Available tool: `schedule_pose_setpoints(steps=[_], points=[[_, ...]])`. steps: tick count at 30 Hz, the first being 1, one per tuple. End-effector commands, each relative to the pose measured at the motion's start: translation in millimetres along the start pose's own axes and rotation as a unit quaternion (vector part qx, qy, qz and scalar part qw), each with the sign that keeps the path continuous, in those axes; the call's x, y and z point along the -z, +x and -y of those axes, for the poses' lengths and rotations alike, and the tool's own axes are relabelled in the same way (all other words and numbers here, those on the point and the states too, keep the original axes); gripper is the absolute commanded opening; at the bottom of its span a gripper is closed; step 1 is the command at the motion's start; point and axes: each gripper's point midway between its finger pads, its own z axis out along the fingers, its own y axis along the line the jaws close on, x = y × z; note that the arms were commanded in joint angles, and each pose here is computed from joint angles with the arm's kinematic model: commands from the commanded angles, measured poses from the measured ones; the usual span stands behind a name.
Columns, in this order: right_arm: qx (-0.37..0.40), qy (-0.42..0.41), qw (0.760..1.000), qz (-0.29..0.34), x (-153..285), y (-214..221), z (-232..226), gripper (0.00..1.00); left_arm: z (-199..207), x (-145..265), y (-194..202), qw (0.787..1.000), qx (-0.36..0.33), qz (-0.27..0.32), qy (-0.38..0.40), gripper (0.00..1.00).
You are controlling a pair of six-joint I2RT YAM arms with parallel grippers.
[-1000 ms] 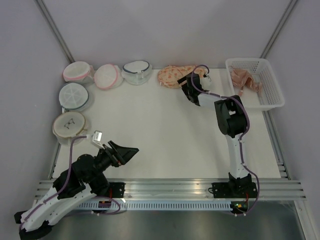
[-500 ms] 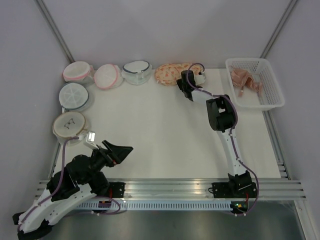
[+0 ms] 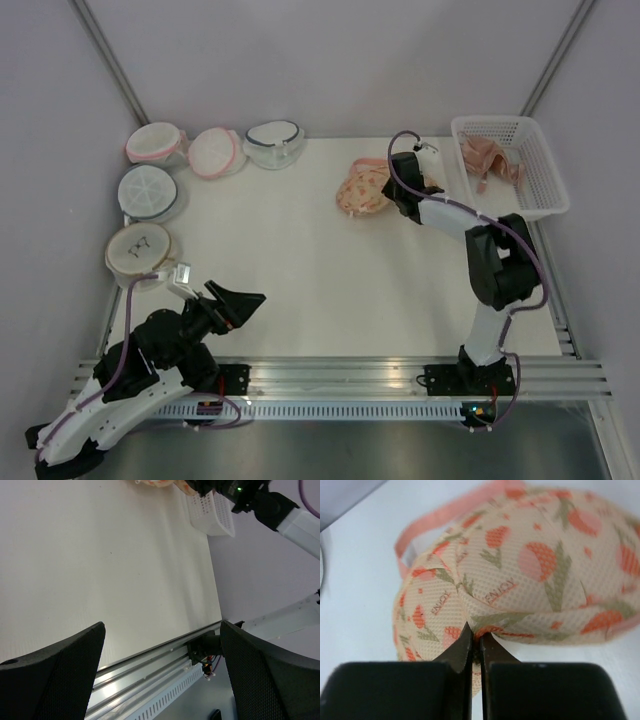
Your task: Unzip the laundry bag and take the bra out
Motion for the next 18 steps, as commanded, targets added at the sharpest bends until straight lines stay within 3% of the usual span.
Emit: schedule_pose_setpoints(steps=[1, 6, 8, 9, 10, 12, 13, 14, 16, 18], points=[[0.119, 0.031, 0.989, 0.081, 70, -63, 16, 0.01, 10, 9, -5, 0.999, 0.019, 0.01, 0.034, 1.0], [0.241, -0.008, 0.962, 0.128, 147, -118, 6, 0.0, 13, 11, -6, 0.999, 0.019, 0.009, 0.04, 1.0], [0.316, -0.029, 0.942, 0.109, 167, -115, -4, 0.0, 15, 12, -7, 0.999, 0.019, 0.01, 0.043, 1.0], [0.364, -0.037, 0.923, 0.118, 182, -133, -18, 0.0, 15, 12, -8, 0.999, 0.02, 0.011, 0.044, 1.0], [0.417, -0.034, 0.906, 0.058, 180, -107, -15, 0.0, 16, 12, -8, 0.999, 0.021, 0.011, 0.045, 1.0], [0.465, -0.072, 0.882, 0.026, 194, -105, -40, 0.0, 16, 12, -7, 0.999, 0.022, 0.01, 0.047, 1.0], [0.519, -0.054, 0.852, -0.04, 185, -77, -26, 0.0, 17, 12, -7, 0.999, 0.022, 0.009, 0.048, 1.0], [0.548, -0.053, 0.832, -0.067, 186, -65, -27, 0.0, 18, 12, -7, 0.998, 0.023, 0.009, 0.05, 1.0], [0.617, -0.006, 0.778, -0.118, 187, -36, -24, 0.0, 20, 13, -8, 0.998, 0.027, 0.008, 0.052, 1.0], [0.661, -0.007, 0.739, -0.13, 198, -9, -39, 0.01, 22, 16, -8, 0.998, 0.027, 0.005, 0.058, 1.0]])
